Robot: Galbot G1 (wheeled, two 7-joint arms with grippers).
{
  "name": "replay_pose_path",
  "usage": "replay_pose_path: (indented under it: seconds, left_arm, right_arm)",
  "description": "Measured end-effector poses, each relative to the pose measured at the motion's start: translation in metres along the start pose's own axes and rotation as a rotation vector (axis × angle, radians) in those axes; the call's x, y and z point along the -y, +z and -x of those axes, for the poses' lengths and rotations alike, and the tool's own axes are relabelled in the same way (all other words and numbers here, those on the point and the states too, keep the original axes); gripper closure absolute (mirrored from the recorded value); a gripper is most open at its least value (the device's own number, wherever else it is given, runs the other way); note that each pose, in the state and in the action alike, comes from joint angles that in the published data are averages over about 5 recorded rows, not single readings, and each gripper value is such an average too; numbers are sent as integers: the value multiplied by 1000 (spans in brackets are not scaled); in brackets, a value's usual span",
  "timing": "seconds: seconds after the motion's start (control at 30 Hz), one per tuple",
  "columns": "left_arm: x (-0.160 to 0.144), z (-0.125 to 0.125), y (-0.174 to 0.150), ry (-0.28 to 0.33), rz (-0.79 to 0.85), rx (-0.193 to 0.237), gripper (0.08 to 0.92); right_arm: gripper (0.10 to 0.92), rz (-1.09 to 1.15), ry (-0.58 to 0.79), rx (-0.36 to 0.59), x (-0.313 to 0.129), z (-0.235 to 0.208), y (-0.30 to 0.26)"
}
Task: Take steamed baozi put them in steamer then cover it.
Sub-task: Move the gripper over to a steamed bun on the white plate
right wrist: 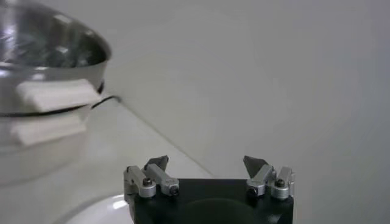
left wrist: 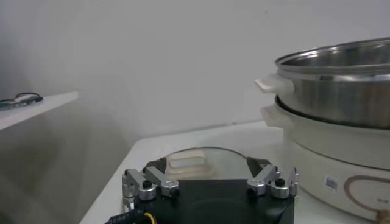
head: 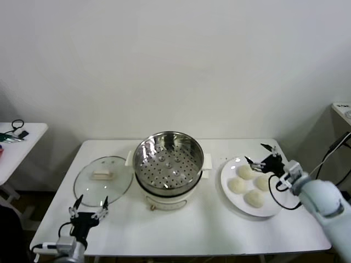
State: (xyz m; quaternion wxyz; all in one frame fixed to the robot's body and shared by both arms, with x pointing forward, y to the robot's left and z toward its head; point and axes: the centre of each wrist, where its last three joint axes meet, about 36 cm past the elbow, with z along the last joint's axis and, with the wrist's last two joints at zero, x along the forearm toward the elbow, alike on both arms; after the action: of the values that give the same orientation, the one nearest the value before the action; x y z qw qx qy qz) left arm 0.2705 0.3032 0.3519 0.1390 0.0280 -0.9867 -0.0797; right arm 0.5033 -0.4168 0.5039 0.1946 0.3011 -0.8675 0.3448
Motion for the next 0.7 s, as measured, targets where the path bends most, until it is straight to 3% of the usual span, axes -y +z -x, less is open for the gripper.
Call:
replay_pose_path:
  seconds: [0.37, 0.7]
  left_arm:
    - [9, 4, 6, 13, -2, 0, 177]
    - [9, 4, 6, 12, 9, 1, 177]
  right_arm:
    - [200, -262, -382, -191, 81, 34, -38]
    - [200, -388, -574, -411, 108, 88, -57]
